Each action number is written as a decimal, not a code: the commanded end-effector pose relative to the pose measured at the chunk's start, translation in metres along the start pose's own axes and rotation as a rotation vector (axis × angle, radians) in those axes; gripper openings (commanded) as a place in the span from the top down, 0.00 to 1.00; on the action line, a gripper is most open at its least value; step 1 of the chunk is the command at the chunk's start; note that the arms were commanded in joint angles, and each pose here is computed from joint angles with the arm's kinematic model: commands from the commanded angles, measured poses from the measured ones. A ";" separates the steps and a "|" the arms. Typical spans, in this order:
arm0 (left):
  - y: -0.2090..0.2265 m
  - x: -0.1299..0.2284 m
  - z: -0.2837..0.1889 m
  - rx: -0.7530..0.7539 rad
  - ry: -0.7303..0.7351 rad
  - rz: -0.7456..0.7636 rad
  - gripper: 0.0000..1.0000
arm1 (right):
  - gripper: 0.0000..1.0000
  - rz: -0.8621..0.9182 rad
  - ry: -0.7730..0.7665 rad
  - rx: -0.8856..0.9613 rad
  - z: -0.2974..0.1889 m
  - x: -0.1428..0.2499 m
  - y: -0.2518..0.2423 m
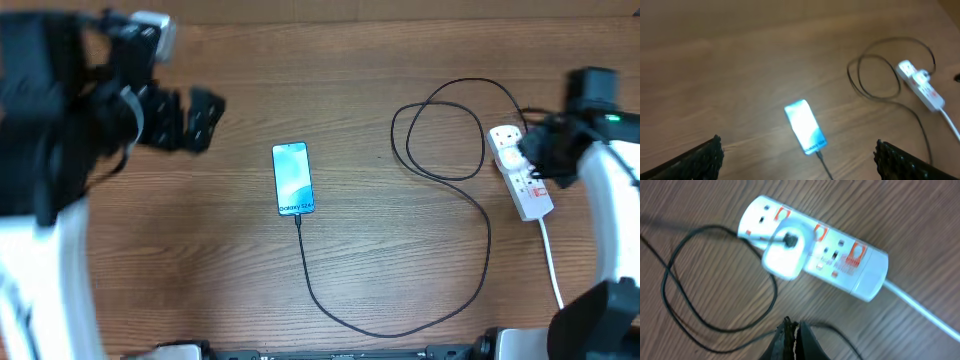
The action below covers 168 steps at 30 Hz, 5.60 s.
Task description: Plug charger to phone and switch on socket
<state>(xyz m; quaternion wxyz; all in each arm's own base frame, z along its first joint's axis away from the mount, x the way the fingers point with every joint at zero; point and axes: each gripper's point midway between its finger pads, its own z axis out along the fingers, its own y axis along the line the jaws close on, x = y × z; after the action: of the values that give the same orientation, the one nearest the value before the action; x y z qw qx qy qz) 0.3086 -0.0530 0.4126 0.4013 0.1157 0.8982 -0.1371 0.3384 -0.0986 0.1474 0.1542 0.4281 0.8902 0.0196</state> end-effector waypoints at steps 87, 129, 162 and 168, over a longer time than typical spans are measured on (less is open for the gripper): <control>0.064 0.196 -0.078 -0.647 -0.133 -0.371 0.00 | 0.96 0.003 0.282 -0.027 0.120 -0.026 -0.018; 0.064 0.195 -0.078 -0.647 -0.134 -0.371 0.00 | 0.96 0.015 0.605 0.130 0.167 0.043 -0.054; 0.064 0.196 -0.078 -0.647 -0.137 -0.371 0.00 | 0.96 0.021 0.471 0.089 0.091 -0.039 -0.035; 0.064 0.196 -0.078 -0.647 -0.137 -0.371 0.01 | 0.96 0.015 0.464 0.079 0.096 -0.041 -0.034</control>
<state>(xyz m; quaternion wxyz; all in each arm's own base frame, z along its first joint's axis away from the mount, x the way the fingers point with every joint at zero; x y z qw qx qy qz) 0.1489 0.0507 0.3058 0.4407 -0.1851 0.8753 0.0734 0.3619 -0.1644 0.0636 -0.0705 0.4327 0.8957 0.0748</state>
